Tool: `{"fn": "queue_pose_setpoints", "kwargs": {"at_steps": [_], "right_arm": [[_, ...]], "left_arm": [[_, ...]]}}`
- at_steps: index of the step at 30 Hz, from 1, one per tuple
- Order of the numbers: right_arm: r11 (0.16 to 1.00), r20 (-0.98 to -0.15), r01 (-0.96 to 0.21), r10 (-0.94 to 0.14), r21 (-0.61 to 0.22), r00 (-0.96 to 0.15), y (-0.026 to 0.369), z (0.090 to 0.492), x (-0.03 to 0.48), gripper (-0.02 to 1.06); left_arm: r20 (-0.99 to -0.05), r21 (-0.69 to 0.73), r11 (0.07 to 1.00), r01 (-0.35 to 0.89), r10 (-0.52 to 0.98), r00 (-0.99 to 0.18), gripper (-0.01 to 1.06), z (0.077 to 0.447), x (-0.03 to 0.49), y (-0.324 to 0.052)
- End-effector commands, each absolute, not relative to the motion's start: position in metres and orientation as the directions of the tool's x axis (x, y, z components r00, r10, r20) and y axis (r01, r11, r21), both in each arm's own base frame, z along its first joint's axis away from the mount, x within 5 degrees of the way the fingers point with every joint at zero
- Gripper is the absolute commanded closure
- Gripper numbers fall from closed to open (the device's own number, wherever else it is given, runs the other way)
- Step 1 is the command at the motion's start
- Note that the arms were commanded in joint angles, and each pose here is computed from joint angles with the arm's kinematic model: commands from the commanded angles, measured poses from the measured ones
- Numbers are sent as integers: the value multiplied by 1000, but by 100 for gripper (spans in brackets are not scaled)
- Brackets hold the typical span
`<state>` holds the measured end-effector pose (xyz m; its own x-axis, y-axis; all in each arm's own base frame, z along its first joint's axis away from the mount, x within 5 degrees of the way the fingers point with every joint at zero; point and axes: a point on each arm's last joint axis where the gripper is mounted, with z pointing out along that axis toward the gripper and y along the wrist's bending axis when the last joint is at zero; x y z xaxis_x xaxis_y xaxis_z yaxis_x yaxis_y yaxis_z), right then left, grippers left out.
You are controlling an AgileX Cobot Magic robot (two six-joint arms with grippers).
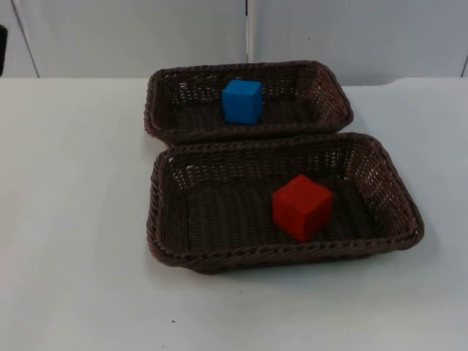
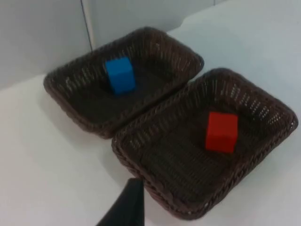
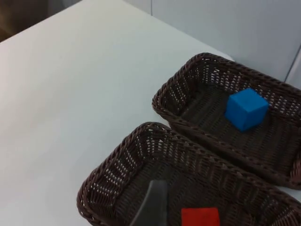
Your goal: Pick up one cube with the left hand and place it into the upper basket. Pick up one cube with the right hand and place it into the lower basket.
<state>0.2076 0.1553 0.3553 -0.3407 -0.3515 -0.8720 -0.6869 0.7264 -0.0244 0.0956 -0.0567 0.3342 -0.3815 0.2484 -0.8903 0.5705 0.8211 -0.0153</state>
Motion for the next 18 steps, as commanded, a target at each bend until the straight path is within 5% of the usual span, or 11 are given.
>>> {"fn": "queue_pose_setpoints", "kwargs": {"at_steps": [1,18], "right_arm": [[732,-891,-680,-334,-39,-308,148,353,197,29],[759,-946,-649,-249,-58,-207,100,329,132,29]], "left_arm": [[-907,12,819,574,251,-339,4,338,86,-53],[-942,90,799,594,262,-210,4,342,23,-33]]}}
